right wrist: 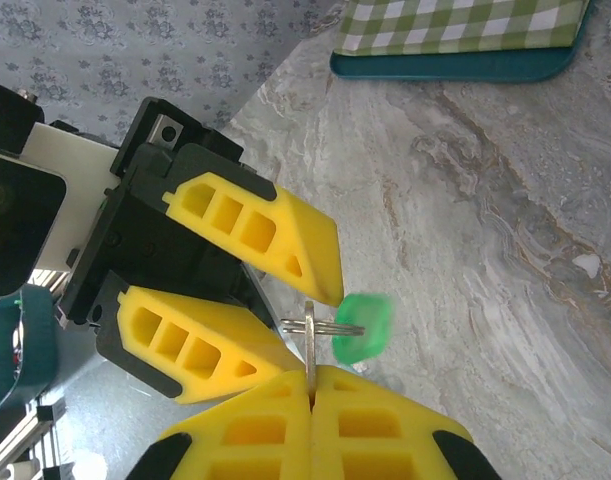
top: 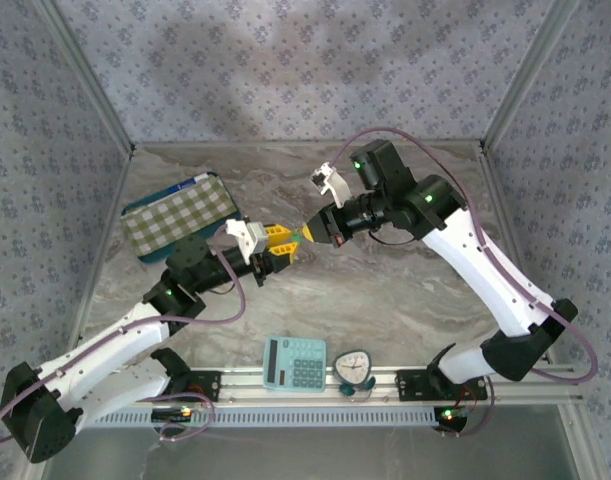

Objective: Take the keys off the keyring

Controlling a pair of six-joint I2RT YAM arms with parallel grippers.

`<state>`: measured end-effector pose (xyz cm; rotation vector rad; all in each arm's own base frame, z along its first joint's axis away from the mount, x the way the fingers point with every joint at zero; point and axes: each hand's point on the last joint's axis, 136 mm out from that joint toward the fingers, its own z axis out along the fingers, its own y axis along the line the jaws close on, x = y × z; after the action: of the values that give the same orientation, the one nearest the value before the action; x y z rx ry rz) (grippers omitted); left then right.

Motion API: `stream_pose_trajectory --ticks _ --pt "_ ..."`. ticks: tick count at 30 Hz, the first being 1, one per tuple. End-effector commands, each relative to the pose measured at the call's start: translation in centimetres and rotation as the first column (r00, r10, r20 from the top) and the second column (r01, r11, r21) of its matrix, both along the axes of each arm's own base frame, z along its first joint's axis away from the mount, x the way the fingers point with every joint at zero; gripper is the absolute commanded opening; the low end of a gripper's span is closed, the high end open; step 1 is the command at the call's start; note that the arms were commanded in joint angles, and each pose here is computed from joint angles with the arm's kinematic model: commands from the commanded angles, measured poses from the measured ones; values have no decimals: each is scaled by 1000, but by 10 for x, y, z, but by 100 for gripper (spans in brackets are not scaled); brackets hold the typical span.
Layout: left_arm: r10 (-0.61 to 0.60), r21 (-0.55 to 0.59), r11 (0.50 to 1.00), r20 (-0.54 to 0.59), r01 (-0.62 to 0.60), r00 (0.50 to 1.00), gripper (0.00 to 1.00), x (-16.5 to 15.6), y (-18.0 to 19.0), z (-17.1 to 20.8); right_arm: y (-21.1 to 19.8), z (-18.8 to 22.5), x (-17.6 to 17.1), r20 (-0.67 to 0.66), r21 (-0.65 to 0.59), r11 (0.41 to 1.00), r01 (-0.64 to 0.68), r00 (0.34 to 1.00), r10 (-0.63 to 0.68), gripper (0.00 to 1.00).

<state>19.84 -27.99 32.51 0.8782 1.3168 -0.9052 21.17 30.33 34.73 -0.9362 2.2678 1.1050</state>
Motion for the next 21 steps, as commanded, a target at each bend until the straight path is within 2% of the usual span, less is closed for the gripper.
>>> stream_pose_trajectory --ticks 1,12,21 --pt "-1 -30 1000 65 3 998 29 -6 2 15 2 11 -5 3 36 999 -12 1000 12 0" --pt "9 -31 1000 84 -6 996 19 -5 1 20 2 12 -8 -4 49 999 -19 1000 19 0" --pt "29 -41 999 96 -25 995 22 0 -1 26 1 14 -11 -4 61 998 -19 1000 20 0"
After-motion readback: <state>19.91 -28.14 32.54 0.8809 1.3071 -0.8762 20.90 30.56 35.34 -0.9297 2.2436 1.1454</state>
